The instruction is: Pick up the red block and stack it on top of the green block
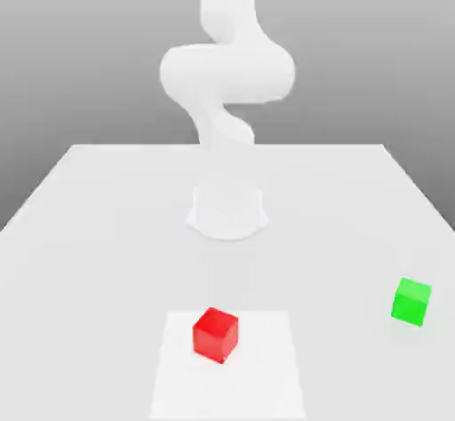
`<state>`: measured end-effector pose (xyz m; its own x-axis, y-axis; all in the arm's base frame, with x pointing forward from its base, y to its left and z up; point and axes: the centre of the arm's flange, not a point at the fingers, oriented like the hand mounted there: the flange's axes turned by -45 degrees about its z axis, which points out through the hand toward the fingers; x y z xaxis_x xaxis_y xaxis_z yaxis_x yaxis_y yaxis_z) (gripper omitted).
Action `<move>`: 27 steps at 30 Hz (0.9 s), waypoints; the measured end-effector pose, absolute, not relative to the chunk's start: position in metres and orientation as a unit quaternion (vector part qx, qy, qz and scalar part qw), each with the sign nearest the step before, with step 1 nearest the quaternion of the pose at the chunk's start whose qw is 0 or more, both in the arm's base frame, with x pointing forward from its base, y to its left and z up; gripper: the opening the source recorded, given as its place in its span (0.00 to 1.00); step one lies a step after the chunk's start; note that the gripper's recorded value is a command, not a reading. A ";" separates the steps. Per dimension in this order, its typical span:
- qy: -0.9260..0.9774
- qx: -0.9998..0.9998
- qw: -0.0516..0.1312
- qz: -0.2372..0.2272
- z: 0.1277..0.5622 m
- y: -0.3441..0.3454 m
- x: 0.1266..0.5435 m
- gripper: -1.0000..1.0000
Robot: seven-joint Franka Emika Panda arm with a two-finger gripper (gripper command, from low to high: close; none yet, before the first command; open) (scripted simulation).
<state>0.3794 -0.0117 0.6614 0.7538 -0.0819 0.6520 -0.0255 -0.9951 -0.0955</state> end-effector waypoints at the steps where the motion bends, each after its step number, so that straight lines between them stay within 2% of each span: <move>1: 0.039 -0.941 0.055 -0.331 0.638 -0.015 0.393 0.50; 3: 0.059 -0.951 0.077 -0.294 0.592 -0.019 0.414 0.50; 6: 0.088 -0.962 0.098 -0.239 0.523 -0.019 0.436 0.50; 8: 0.108 -0.968 0.104 -0.202 0.477 -0.016 0.444 0.50; 11: 0.138 -0.974 0.103 -0.148 0.409 -0.011 0.447 0.50; 13: 0.158 -0.976 0.095 -0.114 0.366 -0.009 0.443 0.50; 16: 0.188 -0.977 0.074 -0.069 0.307 -0.007 0.429 0.50; 22: 0.246 -0.969 0.008 -0.006 0.218 -0.019 0.387 0.50; 27: 0.247 -0.969 0.000 -0.006 0.196 -0.018 0.386 0.50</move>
